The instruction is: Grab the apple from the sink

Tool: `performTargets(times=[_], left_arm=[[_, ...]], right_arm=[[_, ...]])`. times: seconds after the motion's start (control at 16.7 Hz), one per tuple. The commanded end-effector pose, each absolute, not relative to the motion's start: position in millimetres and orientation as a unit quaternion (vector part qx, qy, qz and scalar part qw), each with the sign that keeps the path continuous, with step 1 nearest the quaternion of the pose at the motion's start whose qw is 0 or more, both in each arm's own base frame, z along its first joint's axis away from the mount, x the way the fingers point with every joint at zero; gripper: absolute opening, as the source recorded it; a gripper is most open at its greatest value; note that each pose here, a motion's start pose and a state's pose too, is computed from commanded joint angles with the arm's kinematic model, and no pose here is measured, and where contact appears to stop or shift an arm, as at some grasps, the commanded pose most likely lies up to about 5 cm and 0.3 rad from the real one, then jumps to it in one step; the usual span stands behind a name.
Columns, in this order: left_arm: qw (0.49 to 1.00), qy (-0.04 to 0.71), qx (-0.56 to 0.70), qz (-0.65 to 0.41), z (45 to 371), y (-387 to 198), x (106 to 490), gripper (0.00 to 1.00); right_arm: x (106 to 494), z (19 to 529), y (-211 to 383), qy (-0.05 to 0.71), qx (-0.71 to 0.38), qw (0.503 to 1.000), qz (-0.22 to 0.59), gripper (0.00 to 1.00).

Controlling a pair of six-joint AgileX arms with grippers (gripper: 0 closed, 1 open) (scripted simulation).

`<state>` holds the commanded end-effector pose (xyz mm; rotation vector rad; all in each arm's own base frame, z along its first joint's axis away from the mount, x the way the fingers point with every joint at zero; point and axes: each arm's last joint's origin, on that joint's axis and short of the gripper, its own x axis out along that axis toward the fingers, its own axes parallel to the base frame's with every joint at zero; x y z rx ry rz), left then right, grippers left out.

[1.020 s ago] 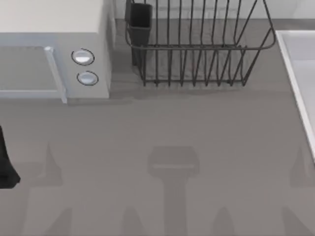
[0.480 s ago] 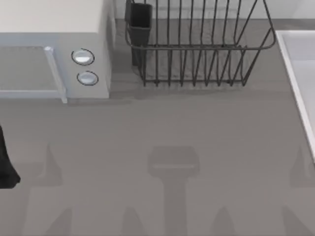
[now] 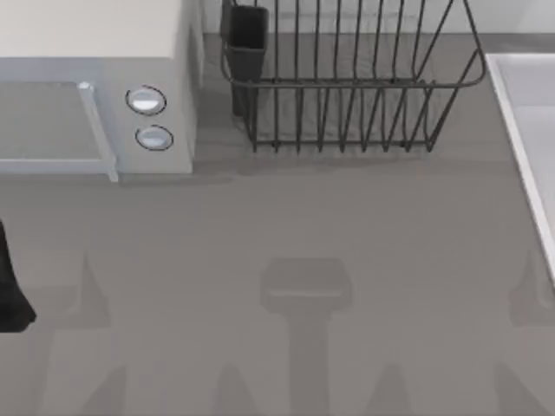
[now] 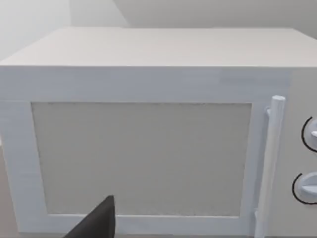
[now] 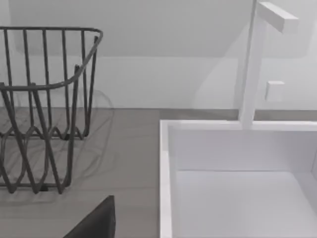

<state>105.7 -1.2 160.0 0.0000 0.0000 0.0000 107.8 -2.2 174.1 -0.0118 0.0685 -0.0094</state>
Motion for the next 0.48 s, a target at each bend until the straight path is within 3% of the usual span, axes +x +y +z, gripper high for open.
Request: performTargets(times=[0.48], left_arm=[[1.000,0.000,0.000,0.000,160,-1,106,1.00]], right_arm=[[157,247,-12,0.233,-0.031,0.972,-0.025,1.00]])
